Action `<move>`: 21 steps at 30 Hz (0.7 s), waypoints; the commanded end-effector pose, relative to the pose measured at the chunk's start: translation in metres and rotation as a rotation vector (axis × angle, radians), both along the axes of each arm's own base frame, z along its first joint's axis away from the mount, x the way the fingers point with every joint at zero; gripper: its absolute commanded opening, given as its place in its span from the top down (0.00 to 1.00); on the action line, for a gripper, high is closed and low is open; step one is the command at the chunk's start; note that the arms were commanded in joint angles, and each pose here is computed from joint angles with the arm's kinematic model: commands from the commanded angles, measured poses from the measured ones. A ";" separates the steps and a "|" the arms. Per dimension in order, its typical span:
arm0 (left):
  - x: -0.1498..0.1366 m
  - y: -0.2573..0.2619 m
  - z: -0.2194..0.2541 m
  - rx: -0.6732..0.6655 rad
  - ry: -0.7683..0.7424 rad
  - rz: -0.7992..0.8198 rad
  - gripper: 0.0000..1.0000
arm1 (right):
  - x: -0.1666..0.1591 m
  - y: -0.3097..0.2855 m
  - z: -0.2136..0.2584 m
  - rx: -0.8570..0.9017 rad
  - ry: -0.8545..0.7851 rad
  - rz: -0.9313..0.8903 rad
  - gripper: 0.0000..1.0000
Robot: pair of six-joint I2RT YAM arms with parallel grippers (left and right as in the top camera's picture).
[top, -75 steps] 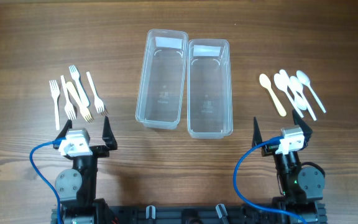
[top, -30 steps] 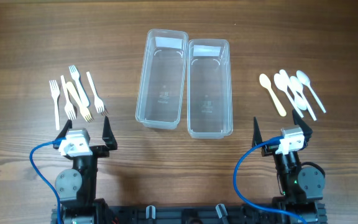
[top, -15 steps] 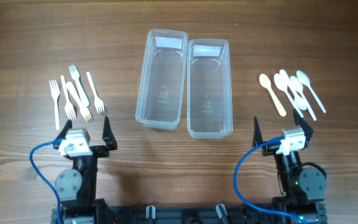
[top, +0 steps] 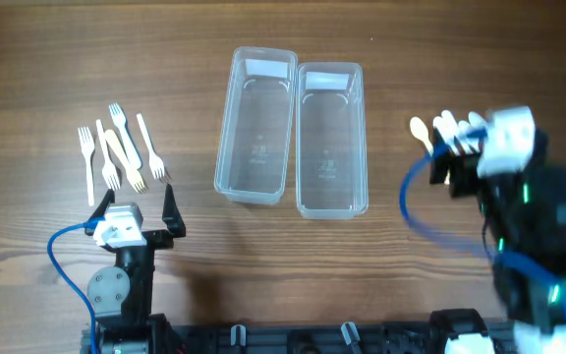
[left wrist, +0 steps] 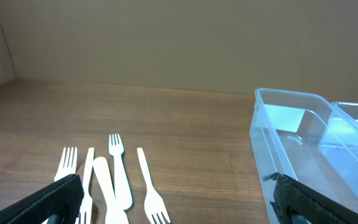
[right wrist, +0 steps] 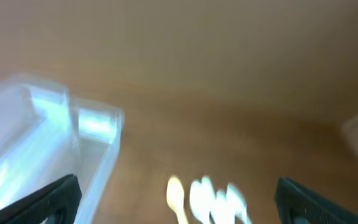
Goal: Pack container
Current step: 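Move right gripper to the yellow spoon and grasp its handle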
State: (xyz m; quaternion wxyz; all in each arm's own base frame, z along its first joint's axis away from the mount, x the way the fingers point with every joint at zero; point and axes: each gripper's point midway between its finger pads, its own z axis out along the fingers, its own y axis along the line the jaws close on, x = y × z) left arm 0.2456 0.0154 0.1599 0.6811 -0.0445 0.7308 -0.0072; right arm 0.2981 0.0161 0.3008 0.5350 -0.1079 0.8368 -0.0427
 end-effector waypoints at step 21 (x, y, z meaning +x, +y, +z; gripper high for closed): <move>0.000 -0.004 -0.003 0.018 0.001 -0.023 0.00 | 0.080 -0.008 -0.174 -0.148 0.713 0.035 0.59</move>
